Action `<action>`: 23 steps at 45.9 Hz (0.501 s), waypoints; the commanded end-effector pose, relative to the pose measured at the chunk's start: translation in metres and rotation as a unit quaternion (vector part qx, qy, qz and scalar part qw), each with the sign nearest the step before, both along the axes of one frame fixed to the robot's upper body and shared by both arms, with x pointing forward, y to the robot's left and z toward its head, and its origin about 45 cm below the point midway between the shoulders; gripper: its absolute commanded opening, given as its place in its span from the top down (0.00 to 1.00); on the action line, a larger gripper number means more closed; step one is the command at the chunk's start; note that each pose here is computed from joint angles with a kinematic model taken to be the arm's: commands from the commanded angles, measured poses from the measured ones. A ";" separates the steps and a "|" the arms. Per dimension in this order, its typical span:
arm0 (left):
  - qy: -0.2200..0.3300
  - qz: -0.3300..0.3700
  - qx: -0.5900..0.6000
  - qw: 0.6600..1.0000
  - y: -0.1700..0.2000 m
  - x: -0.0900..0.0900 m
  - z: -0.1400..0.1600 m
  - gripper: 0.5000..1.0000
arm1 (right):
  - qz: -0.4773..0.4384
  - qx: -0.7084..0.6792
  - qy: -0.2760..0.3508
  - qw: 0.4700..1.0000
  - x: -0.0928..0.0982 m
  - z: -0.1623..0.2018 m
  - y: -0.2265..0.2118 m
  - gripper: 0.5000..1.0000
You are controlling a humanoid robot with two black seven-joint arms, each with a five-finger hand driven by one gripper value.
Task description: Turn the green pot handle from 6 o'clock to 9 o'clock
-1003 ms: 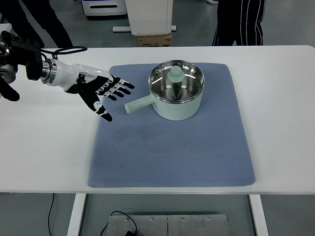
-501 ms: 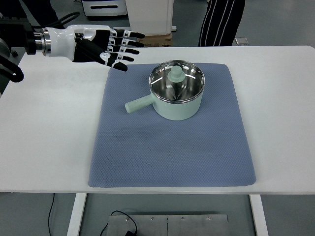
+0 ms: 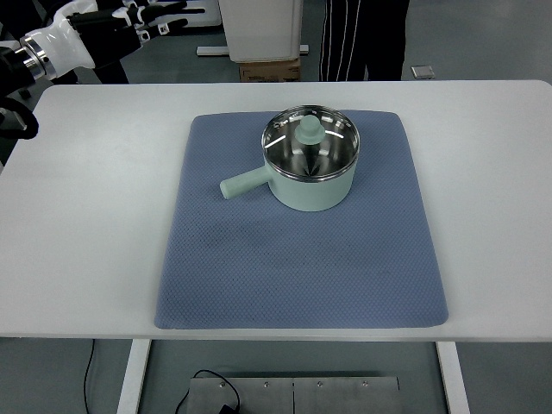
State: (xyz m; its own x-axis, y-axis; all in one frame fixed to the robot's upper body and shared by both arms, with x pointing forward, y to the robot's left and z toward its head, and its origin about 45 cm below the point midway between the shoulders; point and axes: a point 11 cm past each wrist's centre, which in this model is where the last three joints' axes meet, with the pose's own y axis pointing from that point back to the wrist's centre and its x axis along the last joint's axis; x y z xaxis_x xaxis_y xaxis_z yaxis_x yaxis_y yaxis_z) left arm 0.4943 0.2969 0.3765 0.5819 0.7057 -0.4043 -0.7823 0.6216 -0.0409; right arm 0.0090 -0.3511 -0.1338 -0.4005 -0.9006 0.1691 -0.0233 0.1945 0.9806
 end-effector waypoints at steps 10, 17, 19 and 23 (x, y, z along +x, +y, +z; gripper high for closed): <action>0.054 0.138 -0.109 0.983 0.074 0.003 -0.036 0.00 | 0.001 0.000 0.000 1.000 0.000 0.000 0.000 0.00; 0.071 0.207 -0.133 0.967 0.117 -0.004 -0.061 0.00 | 0.000 0.000 0.000 1.000 0.000 0.000 0.000 0.00; 0.076 0.217 -0.145 0.962 0.123 -0.007 -0.067 0.00 | 0.000 0.000 0.000 1.000 0.000 0.000 0.000 0.00; 0.086 0.231 -0.170 0.954 0.131 -0.013 -0.080 0.00 | 0.001 0.000 0.000 1.000 0.000 0.000 0.000 0.00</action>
State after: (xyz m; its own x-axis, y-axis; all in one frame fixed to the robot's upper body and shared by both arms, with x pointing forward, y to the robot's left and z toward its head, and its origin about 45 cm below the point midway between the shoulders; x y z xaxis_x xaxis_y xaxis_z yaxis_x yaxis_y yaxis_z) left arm 0.4864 0.4216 0.3064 0.1685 0.7032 -0.6908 -0.9783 0.2048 -0.0301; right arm 0.0090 -0.3511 -0.1338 -0.4006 -0.9005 0.1690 -0.0230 0.1943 0.9807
